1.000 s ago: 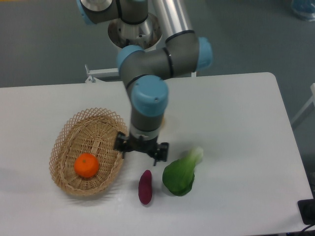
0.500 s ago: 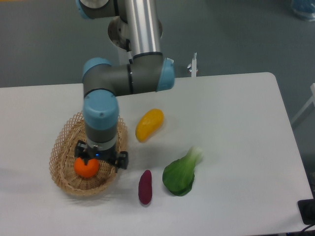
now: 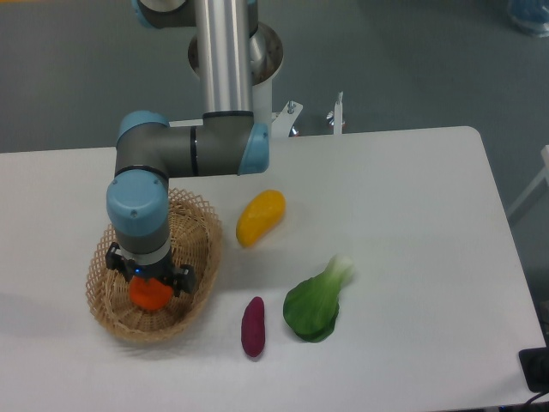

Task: Pick up the orange from the basket
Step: 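Lower the gripper onto the orange and close it, then lift the orange out of the basket and carry it toward the bok choy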

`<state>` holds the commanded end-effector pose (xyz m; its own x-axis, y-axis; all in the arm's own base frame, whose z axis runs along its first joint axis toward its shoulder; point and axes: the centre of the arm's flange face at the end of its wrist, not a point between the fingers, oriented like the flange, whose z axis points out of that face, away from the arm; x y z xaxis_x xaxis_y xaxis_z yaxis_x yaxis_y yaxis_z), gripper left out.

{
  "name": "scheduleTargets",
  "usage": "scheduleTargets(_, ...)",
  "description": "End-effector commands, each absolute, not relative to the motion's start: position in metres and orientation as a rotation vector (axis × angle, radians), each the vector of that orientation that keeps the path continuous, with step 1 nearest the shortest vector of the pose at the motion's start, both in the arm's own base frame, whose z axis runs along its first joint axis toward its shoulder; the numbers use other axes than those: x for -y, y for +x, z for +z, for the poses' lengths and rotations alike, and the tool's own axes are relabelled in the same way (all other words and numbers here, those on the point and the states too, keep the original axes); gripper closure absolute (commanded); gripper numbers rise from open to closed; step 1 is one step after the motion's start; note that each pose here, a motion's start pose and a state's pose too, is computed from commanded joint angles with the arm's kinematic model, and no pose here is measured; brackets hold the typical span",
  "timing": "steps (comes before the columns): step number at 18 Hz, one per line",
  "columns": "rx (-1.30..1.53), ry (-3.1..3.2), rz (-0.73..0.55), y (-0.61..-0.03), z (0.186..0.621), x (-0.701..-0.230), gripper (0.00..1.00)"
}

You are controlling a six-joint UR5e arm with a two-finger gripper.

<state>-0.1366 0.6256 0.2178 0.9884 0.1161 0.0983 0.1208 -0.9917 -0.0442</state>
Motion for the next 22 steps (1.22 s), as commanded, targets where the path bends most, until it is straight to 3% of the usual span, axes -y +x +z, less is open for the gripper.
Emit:
scheduleTargets(6,0.160,-3.111,-0.100,-0.130,0.210,-0.627,0.00)
scheduleTargets(10,0.175,-3.093,-0.074,-0.133,0.208,-0.631,0.35)
scheduleTargets(13,0.195,-3.066,-0.061,-0.135,0.221,-0.637,0.52)
scheduleTargets(22,0.260,-2.968,-0.003,-0.181,0.276,-0.631,0.53)
